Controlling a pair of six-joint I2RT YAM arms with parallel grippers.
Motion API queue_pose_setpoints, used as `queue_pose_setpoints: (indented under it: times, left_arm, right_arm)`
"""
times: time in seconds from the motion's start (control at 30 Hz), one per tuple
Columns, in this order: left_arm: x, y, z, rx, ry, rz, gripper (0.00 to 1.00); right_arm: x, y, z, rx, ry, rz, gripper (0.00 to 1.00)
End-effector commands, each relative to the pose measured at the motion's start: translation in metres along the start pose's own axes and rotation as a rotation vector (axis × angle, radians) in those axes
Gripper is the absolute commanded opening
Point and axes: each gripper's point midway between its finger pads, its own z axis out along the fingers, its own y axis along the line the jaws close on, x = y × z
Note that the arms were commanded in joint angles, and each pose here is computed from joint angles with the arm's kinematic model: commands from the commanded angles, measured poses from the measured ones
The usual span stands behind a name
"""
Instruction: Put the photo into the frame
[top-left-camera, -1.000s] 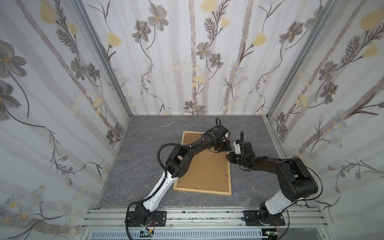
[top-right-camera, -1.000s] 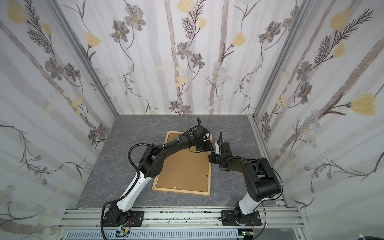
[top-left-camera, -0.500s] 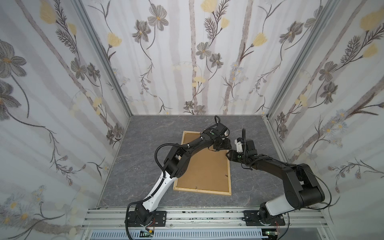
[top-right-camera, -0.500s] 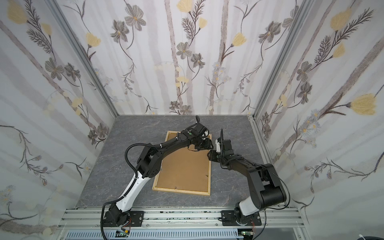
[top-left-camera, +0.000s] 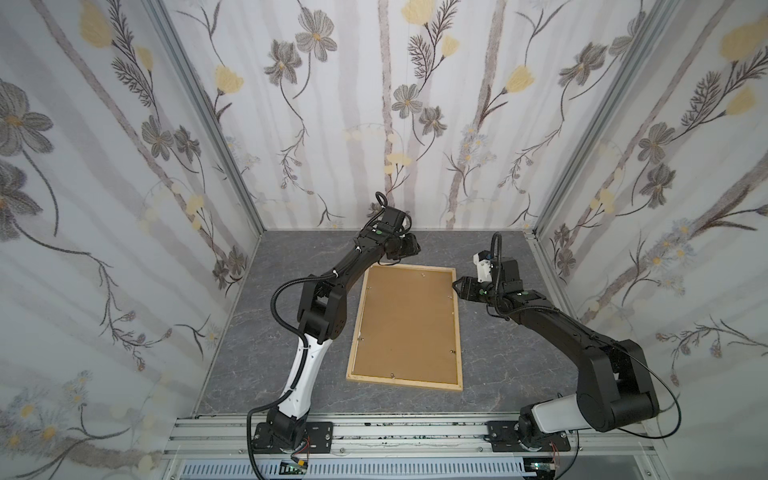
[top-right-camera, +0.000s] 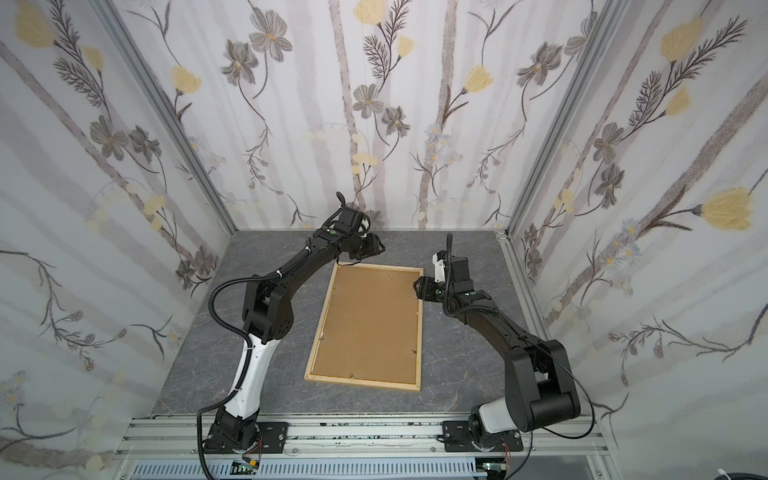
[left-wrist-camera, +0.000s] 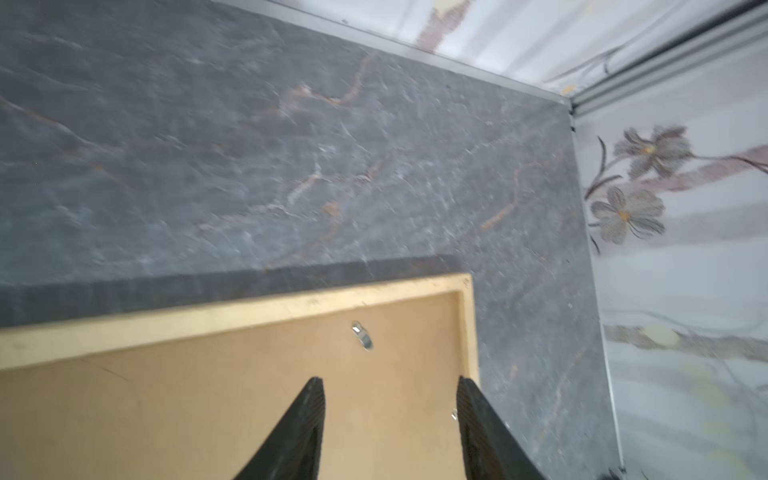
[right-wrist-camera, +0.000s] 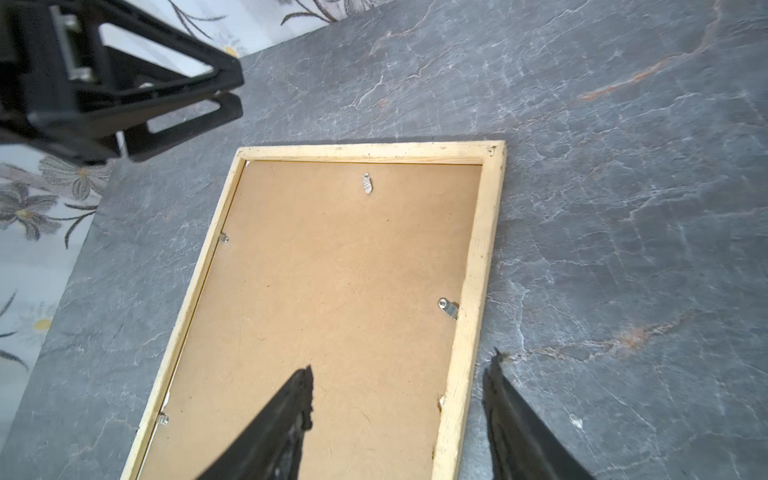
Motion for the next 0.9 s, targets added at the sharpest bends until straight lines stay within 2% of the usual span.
queue_pose_setpoints:
  times: [0.0,0.13,0.2,0.27,0.33,0.4,0.7,0.87]
  left_arm:
    - [-0.002,0.035,0.013,-0.083,0.037,0.005,0.45]
    - [-0.017,0.054,0.022,-0.085,0.01,-0.013,0.44]
    - [-0.024,0.062,0.023,-0.075,-0.009,-0.028,0.44]
    - [-0.029,0.074,0.022,-0.086,-0.02,-0.046,0.44]
    - [-0.031,0.088,0.02,-0.105,-0.014,-0.066,0.44]
    - [-0.031,0.103,0.015,-0.125,-0.009,-0.083,0.44]
    - [-0.02,0.172,-0.027,-0.272,-0.059,-0.145,0.43]
    - [0.003,0.186,-0.042,-0.301,-0.063,-0.169,0.43]
  right_arm:
    - [-0.003,0.013,0.011,-0.071,0.024,-0.018,0.62]
    - [-0.005,0.009,0.037,-0.059,0.064,-0.003,0.4]
    - [-0.007,0.011,0.049,-0.064,0.075,-0.004,0.39]
    - [-0.01,0.017,0.062,-0.09,0.094,-0.014,0.45]
    - [-0.01,0.024,0.076,-0.107,0.12,-0.03,0.58]
    - [-0.012,0.028,0.086,-0.117,0.133,-0.046,0.64]
    - [-0.017,0.026,0.128,-0.104,0.193,-0.038,0.65]
    - [-0.015,0.031,0.141,-0.113,0.209,-0.038,0.65]
